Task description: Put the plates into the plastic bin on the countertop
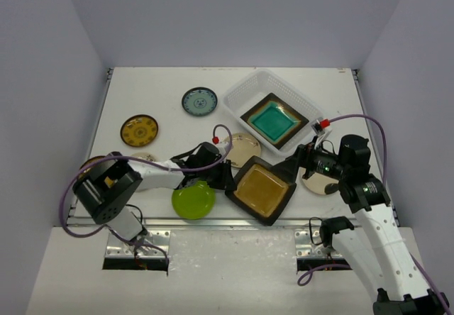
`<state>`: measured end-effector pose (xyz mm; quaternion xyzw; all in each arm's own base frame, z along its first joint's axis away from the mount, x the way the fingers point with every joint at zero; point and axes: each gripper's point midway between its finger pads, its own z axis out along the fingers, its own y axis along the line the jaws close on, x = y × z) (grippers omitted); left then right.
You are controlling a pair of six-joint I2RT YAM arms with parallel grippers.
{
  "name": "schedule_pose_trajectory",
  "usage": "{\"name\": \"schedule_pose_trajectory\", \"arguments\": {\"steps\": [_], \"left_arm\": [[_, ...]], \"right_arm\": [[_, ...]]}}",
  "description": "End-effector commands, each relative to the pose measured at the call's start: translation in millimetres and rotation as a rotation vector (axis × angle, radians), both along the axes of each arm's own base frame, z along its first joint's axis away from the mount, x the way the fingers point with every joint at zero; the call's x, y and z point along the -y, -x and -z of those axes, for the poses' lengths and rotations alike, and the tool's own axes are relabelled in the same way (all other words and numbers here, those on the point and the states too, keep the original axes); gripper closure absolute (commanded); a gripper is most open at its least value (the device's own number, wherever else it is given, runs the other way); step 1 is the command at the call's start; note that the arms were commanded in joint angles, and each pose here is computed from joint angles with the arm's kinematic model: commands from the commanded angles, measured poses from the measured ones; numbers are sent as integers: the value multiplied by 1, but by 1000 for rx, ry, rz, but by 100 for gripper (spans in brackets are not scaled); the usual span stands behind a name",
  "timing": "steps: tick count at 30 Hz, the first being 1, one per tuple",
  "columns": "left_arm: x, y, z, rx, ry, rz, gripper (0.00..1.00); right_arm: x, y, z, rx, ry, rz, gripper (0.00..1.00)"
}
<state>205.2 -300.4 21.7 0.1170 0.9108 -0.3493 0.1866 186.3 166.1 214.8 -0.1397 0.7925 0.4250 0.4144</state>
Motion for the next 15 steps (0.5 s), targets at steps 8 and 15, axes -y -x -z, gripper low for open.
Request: {"name": "schedule_pose_trajectory", "arguments": {"steps": [8,15], "left_arm": [[0,17,-98,65,335,-17,100],[-17,15,-117,37,445,-59,100]], "right_arm": [[5,-10,-11,39,0,60,1],[7,-12,-15,49,6,74,1]]}}
